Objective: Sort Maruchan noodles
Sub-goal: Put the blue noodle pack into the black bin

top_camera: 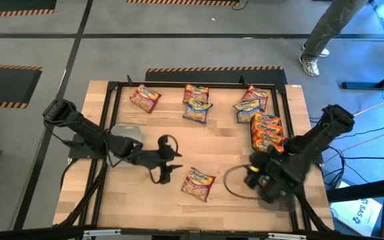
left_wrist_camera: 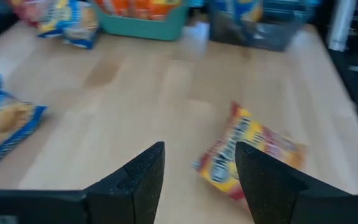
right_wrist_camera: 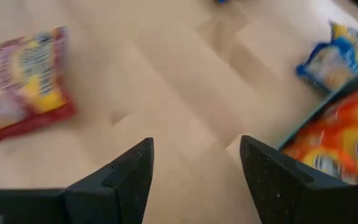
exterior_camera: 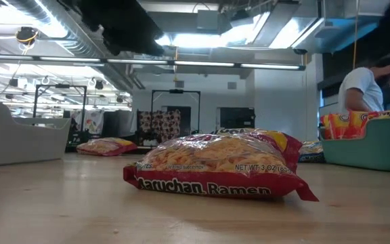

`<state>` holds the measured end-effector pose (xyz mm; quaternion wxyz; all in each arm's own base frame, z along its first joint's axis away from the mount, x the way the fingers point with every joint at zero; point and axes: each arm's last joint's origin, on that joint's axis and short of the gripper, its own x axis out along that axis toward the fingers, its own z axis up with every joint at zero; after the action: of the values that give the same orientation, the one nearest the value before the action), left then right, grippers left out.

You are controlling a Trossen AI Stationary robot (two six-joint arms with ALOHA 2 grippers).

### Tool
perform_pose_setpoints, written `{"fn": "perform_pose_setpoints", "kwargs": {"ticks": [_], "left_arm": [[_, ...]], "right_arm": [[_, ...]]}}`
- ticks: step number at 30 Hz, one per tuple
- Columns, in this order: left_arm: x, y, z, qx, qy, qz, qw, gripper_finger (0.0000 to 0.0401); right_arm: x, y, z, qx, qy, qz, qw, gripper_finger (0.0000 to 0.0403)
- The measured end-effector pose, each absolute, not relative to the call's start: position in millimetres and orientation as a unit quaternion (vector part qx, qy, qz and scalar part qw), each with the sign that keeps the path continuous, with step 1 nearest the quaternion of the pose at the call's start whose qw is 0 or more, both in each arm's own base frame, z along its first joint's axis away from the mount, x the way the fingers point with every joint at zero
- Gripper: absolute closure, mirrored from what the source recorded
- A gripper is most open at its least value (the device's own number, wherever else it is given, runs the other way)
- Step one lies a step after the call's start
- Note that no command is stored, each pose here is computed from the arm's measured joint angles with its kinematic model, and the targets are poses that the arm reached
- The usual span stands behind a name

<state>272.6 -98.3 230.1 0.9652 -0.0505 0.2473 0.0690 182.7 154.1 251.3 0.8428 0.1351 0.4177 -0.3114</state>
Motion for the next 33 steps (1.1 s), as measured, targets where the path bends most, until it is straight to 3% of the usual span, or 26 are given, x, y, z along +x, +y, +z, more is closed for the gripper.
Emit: {"fn": "perform_pose_setpoints", "kwargs": {"ticks": [13, 22, 33], "left_arm": [[284.8, -26.0, 224.5, -0.032, 0.281, 0.177, 0.943, 0.0204], [284.9, 15.0, 223.4, -0.027, 0.291, 0.235, 0.927, 0.0206], [283.5, 42.3, 225.3, -0.031, 0.282, 0.275, 0.919, 0.0206]], "right_arm": [[265.7, 51.8, 202.3, 0.095, 0.354, -0.292, 0.883, 0.0178], [294.1, -19.5, 195.2, 0.088, 0.284, -0.262, 0.918, 0.0178], [323.6, -73.9, 168.7, 0.062, 0.268, -0.226, 0.935, 0.0183]]}}
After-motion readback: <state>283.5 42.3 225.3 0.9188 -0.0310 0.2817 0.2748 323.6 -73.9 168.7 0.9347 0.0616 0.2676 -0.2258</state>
